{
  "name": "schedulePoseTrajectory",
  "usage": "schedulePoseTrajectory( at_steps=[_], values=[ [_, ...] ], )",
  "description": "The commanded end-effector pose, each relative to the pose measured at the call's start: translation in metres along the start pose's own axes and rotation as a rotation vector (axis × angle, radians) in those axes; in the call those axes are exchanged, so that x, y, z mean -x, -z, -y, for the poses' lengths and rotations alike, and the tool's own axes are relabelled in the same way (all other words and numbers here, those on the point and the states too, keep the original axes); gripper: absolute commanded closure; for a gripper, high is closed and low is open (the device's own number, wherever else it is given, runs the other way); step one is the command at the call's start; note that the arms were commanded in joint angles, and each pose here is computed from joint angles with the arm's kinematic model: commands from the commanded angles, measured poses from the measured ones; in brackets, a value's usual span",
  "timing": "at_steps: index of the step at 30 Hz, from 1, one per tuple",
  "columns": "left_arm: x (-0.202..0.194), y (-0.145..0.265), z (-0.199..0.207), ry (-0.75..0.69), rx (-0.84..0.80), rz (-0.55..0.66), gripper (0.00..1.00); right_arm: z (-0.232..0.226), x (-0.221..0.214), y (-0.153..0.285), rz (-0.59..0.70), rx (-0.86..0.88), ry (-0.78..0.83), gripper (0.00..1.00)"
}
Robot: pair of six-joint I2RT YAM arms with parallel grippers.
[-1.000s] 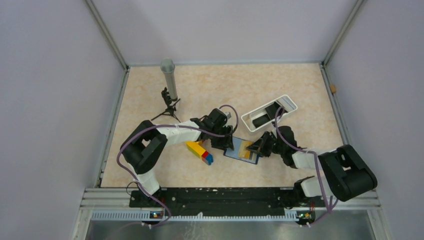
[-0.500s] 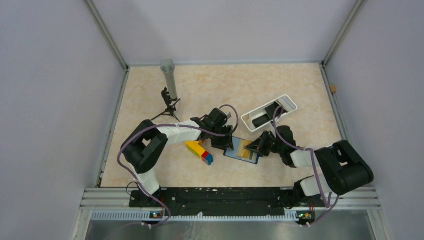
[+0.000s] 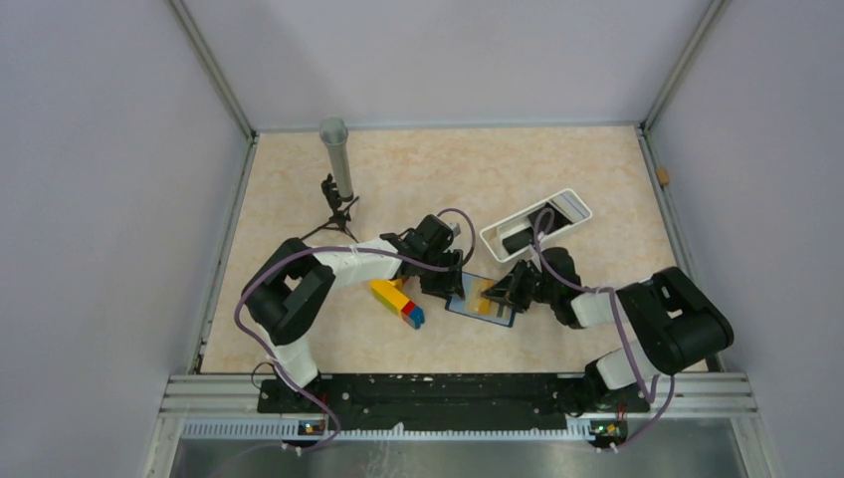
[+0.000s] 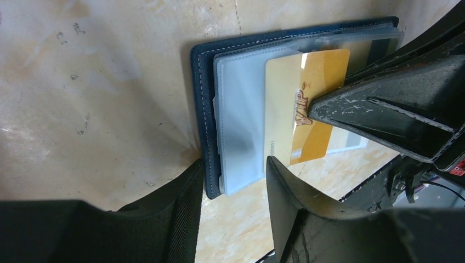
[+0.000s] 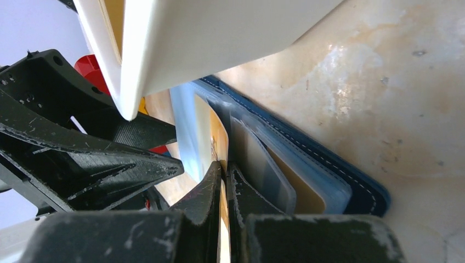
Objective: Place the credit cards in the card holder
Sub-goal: Insert the credit card into the card holder.
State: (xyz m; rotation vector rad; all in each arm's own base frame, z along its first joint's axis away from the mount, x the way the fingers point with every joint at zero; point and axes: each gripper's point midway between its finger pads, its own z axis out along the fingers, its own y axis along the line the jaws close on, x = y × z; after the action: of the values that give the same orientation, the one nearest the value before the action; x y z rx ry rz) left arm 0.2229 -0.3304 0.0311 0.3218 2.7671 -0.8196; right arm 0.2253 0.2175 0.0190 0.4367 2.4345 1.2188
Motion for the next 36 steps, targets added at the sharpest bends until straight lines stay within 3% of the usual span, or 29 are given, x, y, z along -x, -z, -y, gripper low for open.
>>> schedulePoseTrajectory(
  at_steps=[1, 9, 22, 30, 36],
  values=[
    [-0.006, -0.009, -0.003, -0.019, 0.006, -0.029, 0.53, 0.028, -0.015, -0.006, -0.019, -0.125, -0.003, 1.0],
    [-0.008, -0.005, 0.009, 0.007, -0.066, -0.02, 0.54, 0.009, -0.007, -0.01, 0.032, -0.142, 0.091, 0.87],
    [0.006, 0.01, 0.015, 0.022, -0.078, 0.038, 0.48, -0.004, 0.02, 0.041, 0.147, -0.292, 0.227, 0.55],
    [0.008, 0.006, 0.027, 0.041, -0.143, 0.036, 0.48, 0.008, 0.015, 0.048, 0.135, -0.346, 0.214, 0.52],
    [0.003, 0.0, 0.028, 0.053, -0.163, 0.014, 0.51, 0.004, 0.005, 0.035, 0.083, -0.297, 0.189, 0.64]
  ],
)
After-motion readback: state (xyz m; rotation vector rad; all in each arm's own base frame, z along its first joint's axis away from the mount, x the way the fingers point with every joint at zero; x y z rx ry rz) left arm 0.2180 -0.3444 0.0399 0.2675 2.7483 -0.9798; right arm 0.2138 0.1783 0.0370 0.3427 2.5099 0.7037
